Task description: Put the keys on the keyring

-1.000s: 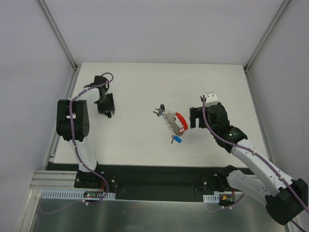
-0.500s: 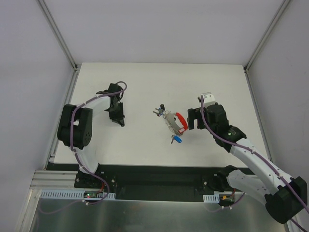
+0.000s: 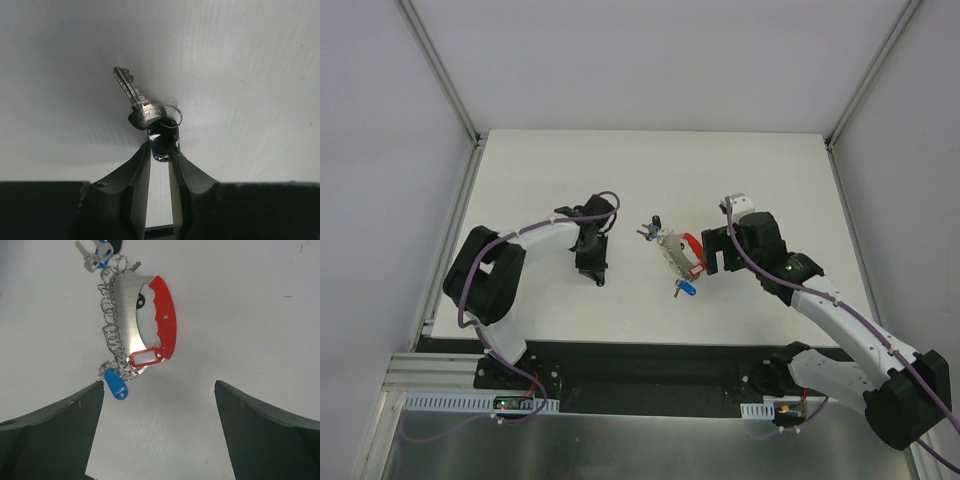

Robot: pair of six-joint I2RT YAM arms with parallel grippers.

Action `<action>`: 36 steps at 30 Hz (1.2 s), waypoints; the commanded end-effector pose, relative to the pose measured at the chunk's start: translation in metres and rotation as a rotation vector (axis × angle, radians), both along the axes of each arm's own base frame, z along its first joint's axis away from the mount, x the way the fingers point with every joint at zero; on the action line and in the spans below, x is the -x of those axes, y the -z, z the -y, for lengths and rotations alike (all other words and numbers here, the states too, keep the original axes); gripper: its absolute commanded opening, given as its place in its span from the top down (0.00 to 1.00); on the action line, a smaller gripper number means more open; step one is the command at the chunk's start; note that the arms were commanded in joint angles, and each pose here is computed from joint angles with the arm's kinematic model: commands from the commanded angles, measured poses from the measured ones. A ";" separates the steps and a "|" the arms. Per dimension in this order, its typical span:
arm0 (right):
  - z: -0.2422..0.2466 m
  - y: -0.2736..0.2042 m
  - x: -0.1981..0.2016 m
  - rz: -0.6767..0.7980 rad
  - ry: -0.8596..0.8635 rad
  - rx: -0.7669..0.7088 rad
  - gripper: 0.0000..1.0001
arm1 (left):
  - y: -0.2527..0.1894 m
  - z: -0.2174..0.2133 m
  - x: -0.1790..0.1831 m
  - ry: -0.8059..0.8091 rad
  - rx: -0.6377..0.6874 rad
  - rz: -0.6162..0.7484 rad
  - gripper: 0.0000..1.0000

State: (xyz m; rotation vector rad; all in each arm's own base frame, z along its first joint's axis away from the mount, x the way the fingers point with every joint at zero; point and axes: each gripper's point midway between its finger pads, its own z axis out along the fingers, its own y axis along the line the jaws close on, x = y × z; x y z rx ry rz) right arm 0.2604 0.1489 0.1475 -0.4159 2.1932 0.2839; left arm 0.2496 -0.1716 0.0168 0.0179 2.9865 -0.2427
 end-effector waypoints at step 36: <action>-0.108 0.115 -0.065 -0.451 -0.055 -0.052 0.46 | -0.076 0.018 0.042 0.132 0.119 0.293 0.37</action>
